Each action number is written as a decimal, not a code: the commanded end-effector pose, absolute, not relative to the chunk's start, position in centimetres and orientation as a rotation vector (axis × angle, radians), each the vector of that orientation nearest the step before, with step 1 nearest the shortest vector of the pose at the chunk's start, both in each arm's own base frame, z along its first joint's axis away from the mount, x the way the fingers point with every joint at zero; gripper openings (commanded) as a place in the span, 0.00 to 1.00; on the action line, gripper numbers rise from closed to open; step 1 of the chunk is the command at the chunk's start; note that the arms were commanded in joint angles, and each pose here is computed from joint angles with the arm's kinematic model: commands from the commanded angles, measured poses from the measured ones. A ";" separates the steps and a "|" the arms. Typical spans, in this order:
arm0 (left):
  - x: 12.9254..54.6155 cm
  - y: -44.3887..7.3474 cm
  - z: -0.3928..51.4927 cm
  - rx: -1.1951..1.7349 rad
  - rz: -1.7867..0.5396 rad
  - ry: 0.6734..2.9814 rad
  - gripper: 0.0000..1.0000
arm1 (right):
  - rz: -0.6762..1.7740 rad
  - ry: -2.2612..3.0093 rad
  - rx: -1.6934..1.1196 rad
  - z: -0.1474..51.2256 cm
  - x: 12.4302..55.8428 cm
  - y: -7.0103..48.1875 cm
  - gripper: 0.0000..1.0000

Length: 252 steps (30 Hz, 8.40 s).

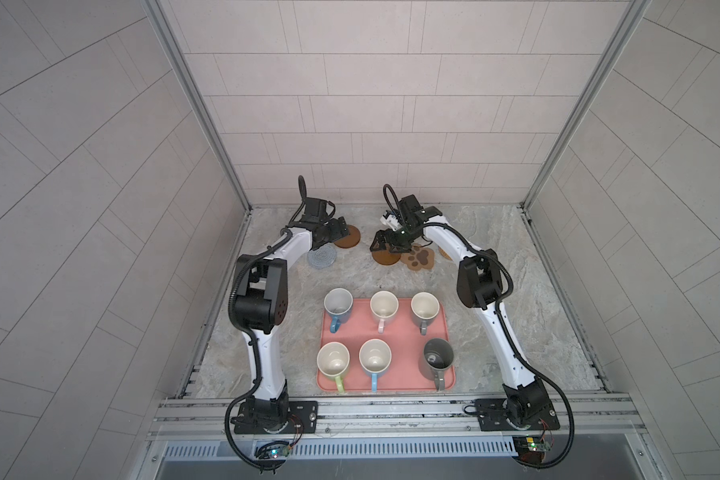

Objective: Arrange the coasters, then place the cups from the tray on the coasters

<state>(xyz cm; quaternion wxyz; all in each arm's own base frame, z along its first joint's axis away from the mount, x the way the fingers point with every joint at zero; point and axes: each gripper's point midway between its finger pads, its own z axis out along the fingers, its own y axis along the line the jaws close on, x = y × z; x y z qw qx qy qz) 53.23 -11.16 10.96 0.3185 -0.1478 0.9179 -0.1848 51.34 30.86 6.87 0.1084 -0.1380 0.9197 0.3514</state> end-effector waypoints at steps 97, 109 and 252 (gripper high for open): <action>54.1 -10.9 14.9 -0.413 -0.528 2.318 1.00 | 1.026 2.325 -0.239 18.2 59.1 29.7 0.99; 55.2 -11.0 15.7 -0.442 -0.555 2.263 1.00 | 0.673 2.679 -0.270 15.0 53.3 22.7 0.99; 55.0 -11.6 14.8 -0.444 -0.594 2.298 1.00 | 0.675 2.932 -0.214 3.1 50.9 24.9 0.99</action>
